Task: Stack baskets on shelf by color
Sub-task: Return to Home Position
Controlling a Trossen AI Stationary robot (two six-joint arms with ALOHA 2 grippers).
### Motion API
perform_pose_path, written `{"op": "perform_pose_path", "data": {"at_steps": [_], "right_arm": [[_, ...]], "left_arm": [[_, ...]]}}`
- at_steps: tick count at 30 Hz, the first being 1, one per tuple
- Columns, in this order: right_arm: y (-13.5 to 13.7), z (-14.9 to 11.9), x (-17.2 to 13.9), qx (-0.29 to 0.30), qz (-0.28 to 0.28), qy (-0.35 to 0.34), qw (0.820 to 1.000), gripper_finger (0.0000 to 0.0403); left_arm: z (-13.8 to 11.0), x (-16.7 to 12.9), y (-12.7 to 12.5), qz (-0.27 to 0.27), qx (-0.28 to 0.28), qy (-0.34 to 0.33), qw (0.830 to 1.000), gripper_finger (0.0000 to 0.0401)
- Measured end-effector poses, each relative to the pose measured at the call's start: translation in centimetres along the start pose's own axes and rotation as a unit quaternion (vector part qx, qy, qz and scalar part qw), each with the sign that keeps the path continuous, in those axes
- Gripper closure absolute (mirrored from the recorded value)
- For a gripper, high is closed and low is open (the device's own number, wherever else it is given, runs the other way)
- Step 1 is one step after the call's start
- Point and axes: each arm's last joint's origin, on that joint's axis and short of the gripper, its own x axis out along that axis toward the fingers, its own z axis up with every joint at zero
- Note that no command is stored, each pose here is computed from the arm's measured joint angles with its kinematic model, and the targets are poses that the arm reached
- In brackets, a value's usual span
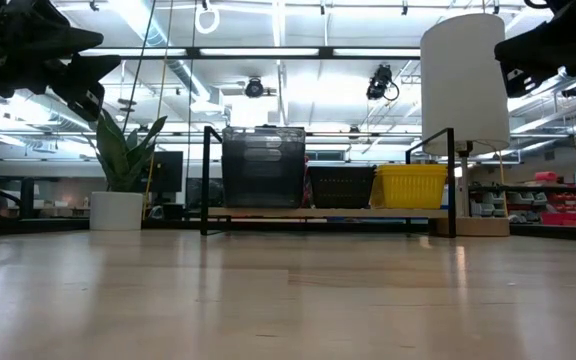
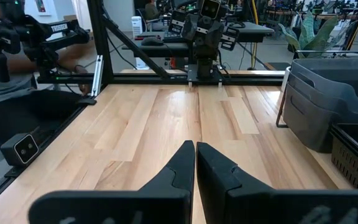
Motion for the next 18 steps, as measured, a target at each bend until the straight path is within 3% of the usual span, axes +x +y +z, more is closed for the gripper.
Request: {"op": "perform_pose_path", "data": {"at_steps": [18], "right_arm": [[0.00, 0.00, 0.00, 0.000, 0.000, 0.000, 1.000, 0.0380]], "left_arm": [[-0.02, 0.00, 0.00, 0.000, 0.000, 0.000, 1.000, 0.0252]]}}
